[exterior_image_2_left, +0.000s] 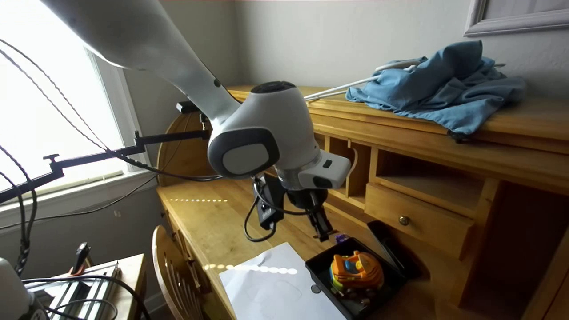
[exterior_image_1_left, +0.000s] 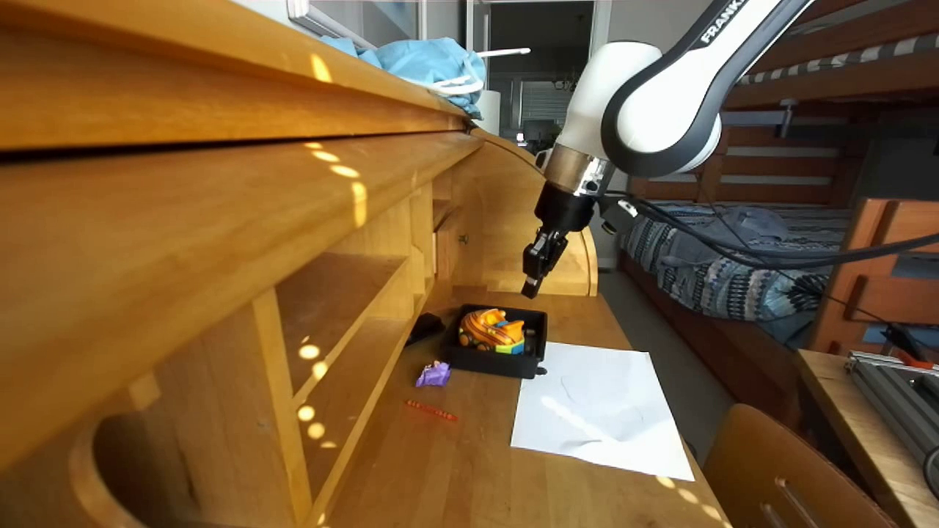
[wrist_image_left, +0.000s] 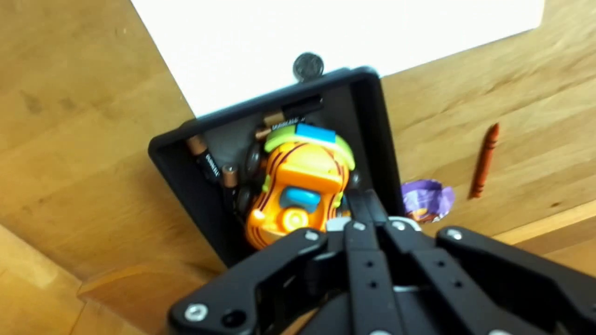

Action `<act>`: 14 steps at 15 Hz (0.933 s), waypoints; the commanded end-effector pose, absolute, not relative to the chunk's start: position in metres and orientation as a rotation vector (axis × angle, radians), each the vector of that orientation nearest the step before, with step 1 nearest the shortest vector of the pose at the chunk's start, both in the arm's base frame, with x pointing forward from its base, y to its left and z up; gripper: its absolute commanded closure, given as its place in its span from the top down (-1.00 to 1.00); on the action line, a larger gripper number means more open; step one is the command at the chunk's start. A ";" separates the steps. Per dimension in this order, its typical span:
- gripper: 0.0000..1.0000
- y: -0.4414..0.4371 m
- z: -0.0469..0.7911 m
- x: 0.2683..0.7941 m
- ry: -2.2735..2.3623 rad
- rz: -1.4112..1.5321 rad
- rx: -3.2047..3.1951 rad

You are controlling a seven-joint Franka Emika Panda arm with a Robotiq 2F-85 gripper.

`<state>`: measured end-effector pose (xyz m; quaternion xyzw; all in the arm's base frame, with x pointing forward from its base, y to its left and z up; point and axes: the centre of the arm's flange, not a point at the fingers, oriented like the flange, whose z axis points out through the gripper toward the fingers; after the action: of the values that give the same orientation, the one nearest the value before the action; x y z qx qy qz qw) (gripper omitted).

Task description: Put the spoon into the drawer and close it

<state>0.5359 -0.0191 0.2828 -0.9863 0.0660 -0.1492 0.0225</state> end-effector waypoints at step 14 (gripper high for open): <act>-0.48 -0.025 0.329 0.441 0.032 0.212 -3.390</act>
<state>0.4596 -0.0272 0.3277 -0.9902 0.0179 0.0898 -0.1058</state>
